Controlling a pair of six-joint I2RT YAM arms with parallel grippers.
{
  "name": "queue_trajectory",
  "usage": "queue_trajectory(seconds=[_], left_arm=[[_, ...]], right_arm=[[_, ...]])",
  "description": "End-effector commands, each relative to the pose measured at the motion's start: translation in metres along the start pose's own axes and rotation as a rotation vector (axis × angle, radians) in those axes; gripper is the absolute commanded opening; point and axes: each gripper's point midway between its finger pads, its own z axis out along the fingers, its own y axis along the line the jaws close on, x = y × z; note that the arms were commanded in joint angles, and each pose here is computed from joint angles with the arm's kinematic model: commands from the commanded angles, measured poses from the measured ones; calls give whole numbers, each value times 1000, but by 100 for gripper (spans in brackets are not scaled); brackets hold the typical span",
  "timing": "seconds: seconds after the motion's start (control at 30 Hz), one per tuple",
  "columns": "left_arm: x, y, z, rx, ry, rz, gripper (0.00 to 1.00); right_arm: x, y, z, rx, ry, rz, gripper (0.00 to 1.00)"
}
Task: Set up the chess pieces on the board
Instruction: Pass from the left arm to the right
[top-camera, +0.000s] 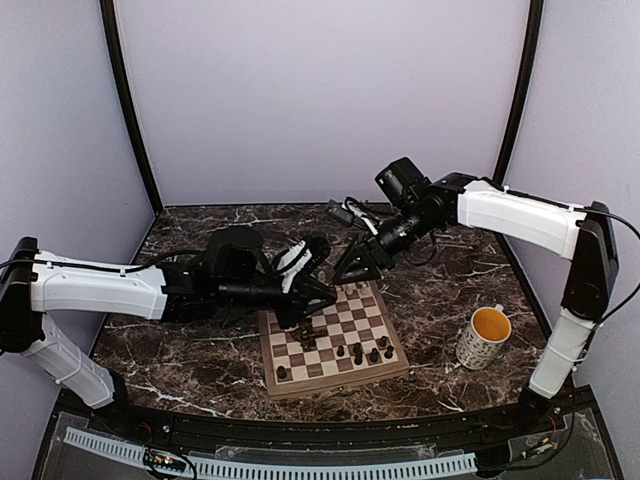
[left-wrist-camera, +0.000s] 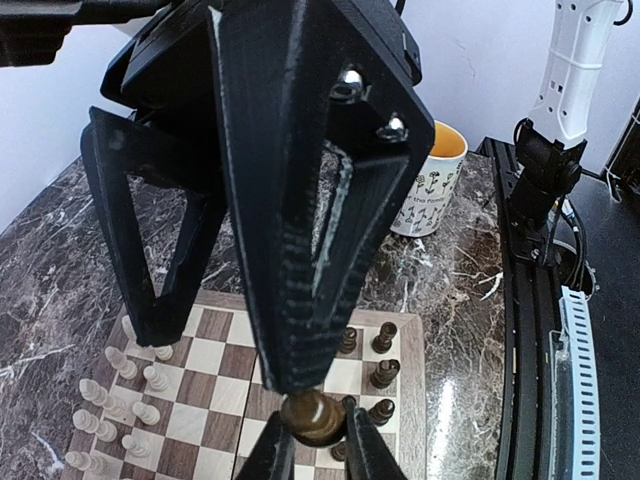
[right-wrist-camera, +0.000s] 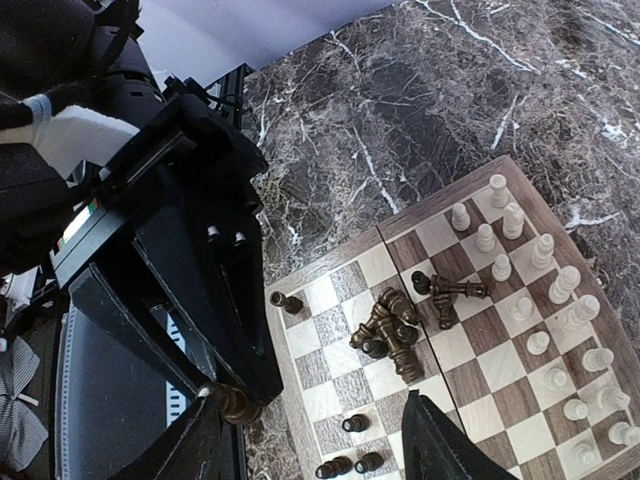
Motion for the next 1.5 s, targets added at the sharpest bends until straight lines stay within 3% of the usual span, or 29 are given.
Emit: queue_trajectory(seconds=[0.0,0.33,0.6,0.9,1.23,1.47], left_arm=[[-21,-6,-4,35,-57,13,18],[-14,-3,1,21,-16,2,18],[-11,-1,5,16,7,0,17],[-8,0,6,11,20,-2,17],[-6,3,7,-5,36,0,18],[5,6,6,-24,65,31,34]], right_arm=[[-8,13,9,-59,0,-3,61],[-7,30,2,-104,-1,-46,62],[-2,29,15,-46,48,-68,60],[-1,25,16,-22,60,-76,42],[2,20,12,39,70,-114,12],[8,13,5,115,86,-183,7]])
